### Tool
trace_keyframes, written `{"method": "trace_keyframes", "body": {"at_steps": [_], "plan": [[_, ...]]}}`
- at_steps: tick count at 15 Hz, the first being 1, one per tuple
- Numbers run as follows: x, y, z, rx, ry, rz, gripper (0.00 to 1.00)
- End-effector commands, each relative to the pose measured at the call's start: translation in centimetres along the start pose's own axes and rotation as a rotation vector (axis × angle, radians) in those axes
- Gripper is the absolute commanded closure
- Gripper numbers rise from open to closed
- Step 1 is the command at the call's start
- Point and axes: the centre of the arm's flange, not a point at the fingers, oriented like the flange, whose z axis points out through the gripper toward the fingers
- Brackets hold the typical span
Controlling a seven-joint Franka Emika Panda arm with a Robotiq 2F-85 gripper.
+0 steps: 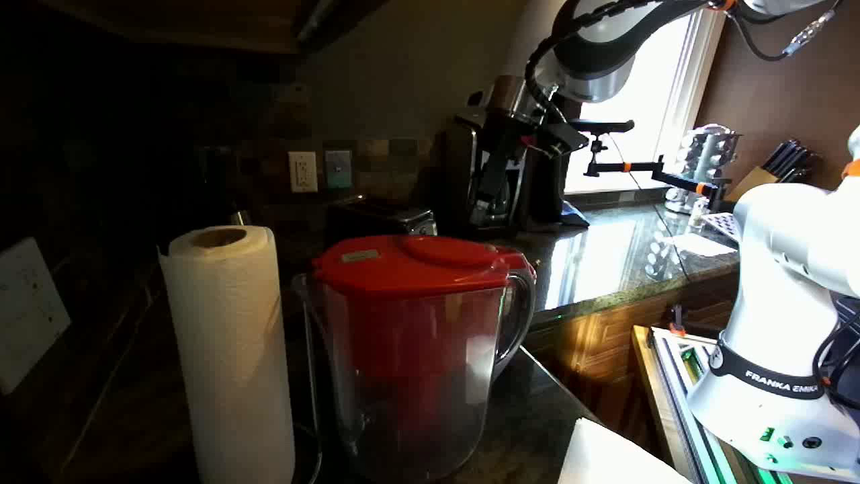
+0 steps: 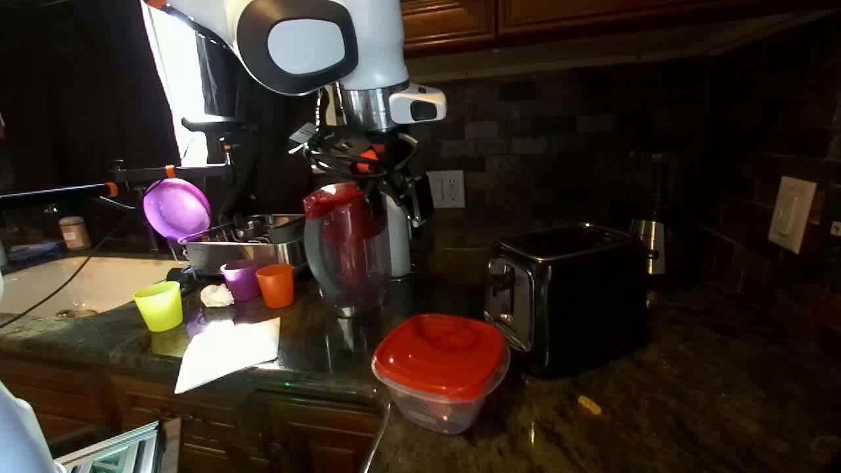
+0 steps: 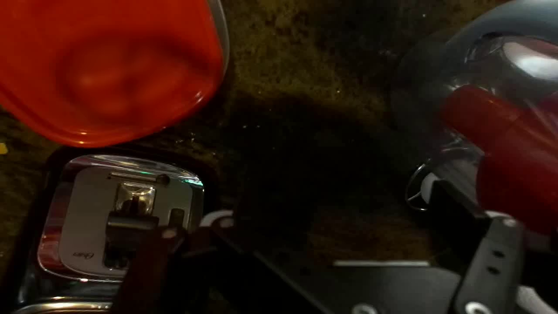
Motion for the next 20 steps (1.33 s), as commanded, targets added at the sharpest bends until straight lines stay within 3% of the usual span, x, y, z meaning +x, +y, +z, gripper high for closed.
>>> {"method": "trace_keyframes", "body": {"at_steps": [1,8,9,13,20], "plan": [[0.0,0.0,0.0,0.0,0.0,0.0,0.0],[0.0,0.0,0.0,0.0,0.0,0.0,0.0],[-0.5,0.4,0.1,-0.036,0.048,0.039,0.0],[-2.3,2.6,-0.6,-0.103,0.095,0.231,0.0],[-6.6,6.6,-1.1,-0.192,-0.053,0.465,0.0]]}}
